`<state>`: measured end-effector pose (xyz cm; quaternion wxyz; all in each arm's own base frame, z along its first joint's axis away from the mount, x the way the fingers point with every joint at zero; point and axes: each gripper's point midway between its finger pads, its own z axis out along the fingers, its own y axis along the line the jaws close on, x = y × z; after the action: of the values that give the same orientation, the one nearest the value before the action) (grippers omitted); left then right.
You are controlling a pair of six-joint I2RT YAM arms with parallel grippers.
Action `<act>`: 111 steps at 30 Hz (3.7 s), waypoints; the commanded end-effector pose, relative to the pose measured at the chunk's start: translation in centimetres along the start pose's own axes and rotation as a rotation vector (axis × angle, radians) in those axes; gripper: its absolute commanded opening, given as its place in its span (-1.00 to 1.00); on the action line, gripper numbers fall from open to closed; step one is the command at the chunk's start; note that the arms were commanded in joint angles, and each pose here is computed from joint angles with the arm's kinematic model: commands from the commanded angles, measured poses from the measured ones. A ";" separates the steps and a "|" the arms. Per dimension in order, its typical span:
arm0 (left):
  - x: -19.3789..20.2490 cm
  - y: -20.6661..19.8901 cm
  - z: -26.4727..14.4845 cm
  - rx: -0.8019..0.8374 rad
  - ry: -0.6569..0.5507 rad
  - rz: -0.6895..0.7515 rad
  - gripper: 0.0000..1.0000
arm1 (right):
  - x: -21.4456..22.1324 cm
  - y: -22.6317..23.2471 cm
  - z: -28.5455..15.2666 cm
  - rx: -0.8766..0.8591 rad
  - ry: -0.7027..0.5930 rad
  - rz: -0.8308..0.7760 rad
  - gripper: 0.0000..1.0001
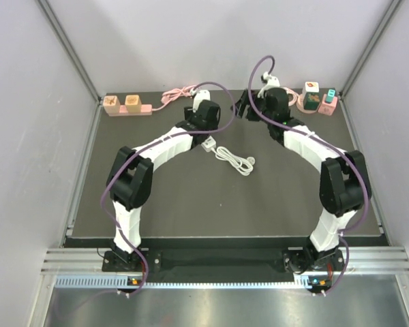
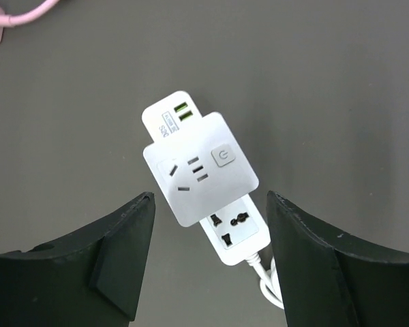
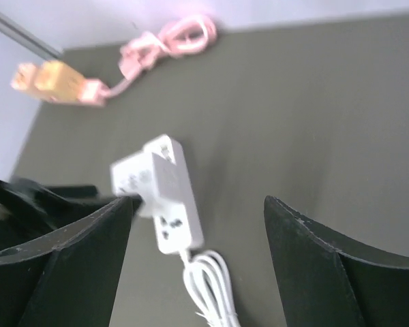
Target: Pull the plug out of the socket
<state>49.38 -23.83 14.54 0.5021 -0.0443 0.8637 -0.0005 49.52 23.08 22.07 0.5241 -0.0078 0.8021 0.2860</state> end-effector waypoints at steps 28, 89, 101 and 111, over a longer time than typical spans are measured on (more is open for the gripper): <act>2.9 0.3 5.0 -0.078 0.003 -0.053 0.67 | 8.9 -3.9 4.6 -0.038 0.148 0.046 0.51; -3.7 1.2 -0.1 0.392 -0.289 -0.281 -1.00 | 17.1 6.3 7.8 -0.425 0.416 0.108 0.14; -3.9 1.0 -0.5 0.411 -0.294 -0.282 -1.00 | 18.1 5.8 9.4 -0.372 0.430 0.170 -0.14; -4.7 1.9 -2.7 0.440 -0.389 -0.314 -1.00 | 19.5 3.6 10.4 -0.226 0.452 0.247 -1.00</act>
<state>48.56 -20.40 9.79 0.5541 -0.0643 0.8103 -0.1795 46.78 36.79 5.25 0.2714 -0.0651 0.8458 0.4547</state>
